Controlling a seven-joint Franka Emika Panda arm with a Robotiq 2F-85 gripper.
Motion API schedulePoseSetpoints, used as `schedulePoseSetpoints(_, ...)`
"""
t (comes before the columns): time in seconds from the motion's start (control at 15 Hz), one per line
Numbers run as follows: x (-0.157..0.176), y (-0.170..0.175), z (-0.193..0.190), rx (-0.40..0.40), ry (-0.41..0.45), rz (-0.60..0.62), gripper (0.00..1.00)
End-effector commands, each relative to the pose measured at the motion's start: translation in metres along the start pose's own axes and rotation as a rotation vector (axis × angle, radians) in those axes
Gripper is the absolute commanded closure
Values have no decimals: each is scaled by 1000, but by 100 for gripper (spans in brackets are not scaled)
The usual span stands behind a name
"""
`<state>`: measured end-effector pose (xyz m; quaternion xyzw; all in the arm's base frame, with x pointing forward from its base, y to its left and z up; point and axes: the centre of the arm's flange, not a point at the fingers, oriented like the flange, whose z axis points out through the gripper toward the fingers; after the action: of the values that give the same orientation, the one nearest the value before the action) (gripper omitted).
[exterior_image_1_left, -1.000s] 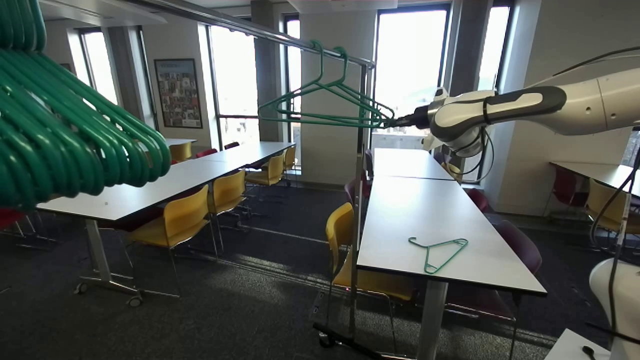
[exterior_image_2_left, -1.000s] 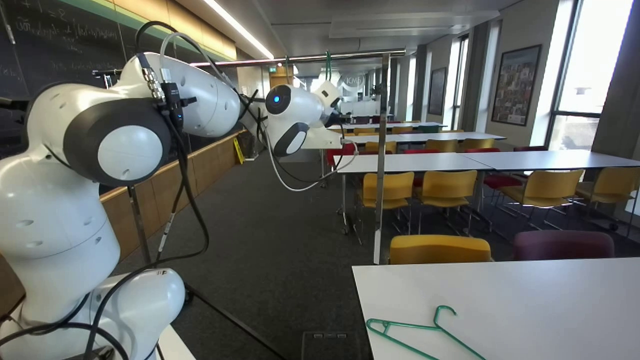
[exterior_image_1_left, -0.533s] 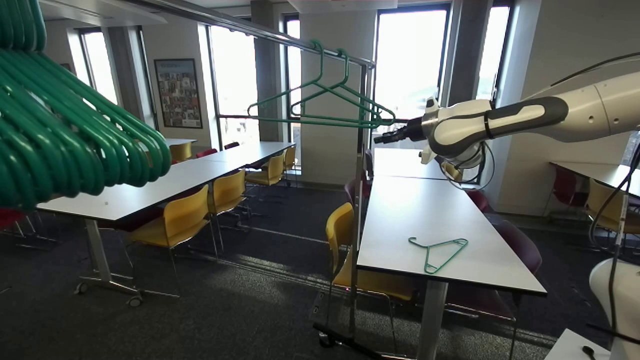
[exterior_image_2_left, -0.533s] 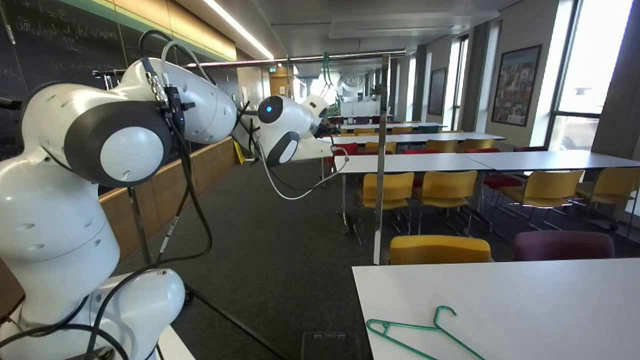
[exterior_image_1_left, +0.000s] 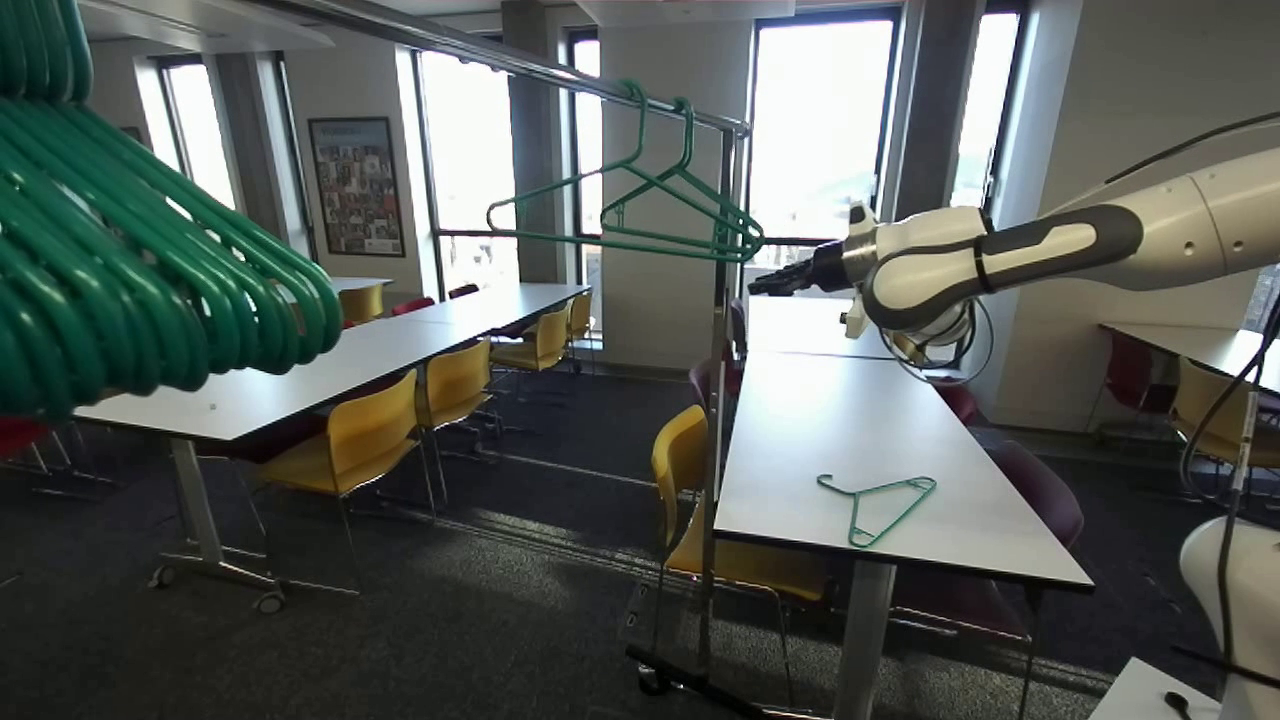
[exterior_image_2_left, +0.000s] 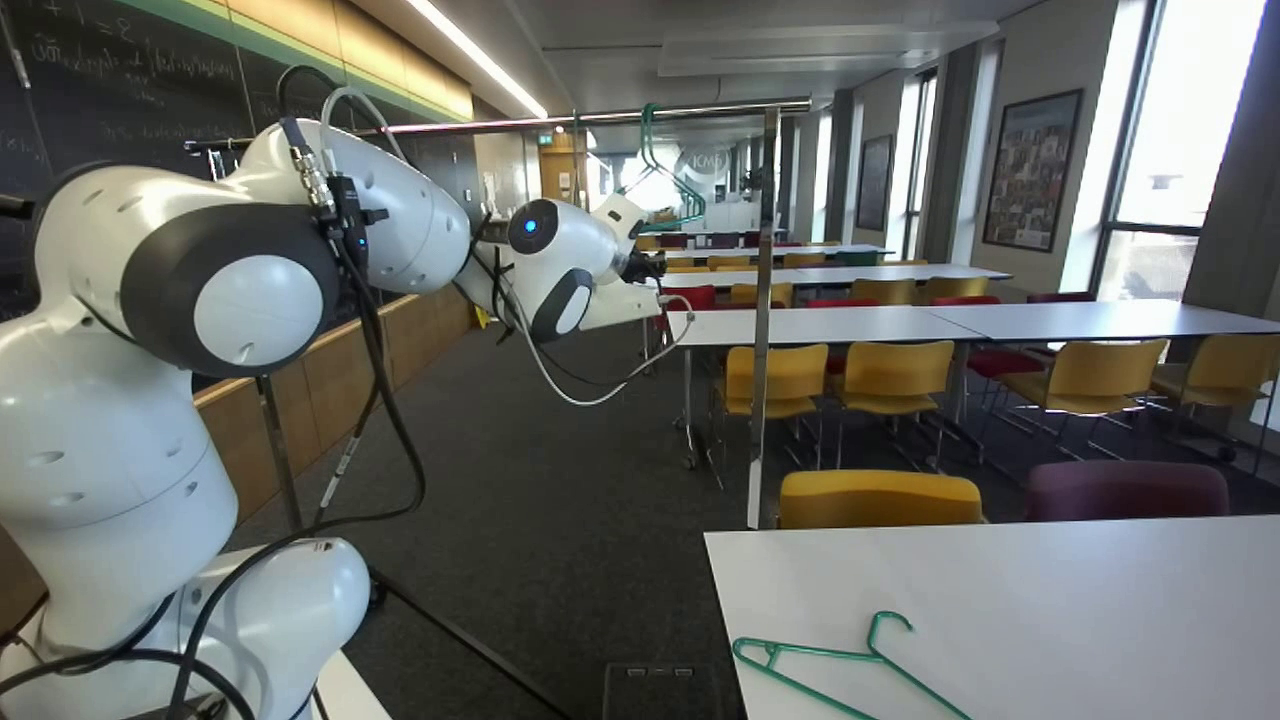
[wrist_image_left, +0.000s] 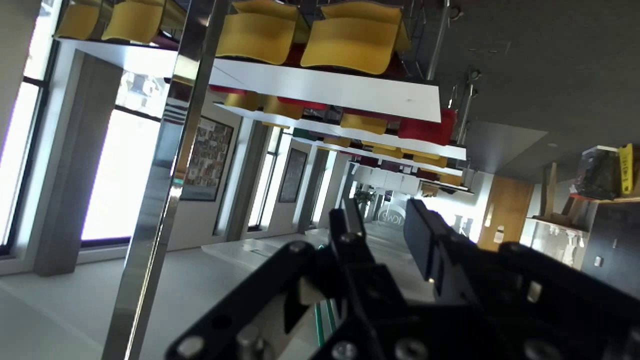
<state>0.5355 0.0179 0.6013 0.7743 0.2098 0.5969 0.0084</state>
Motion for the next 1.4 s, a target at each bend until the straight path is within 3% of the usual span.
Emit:
schedulePoseSetpoints(0.0,12,-6,-25,-123,95,-117,36)
schedulePoseSetpoints(0.2,28,-5,-33,-249,181,-140,13)
schedulePoseSetpoints(0.33,44,5,-35,-304,191,-147,1)
schedulePoseSetpoints(0.6,79,29,-47,-375,203,-82,0)
schedulePoseSetpoints(0.73,80,29,-48,-336,137,-2,0)
schedulePoseSetpoints(0.8,78,23,-49,-287,56,56,0)
schedulePoseSetpoints(0.93,67,11,-43,-207,-25,125,0)
schedulePoseSetpoints(1.13,58,-8,-41,-112,-113,168,0)
schedulePoseSetpoints(1.33,54,-21,-43,-134,-116,123,0)
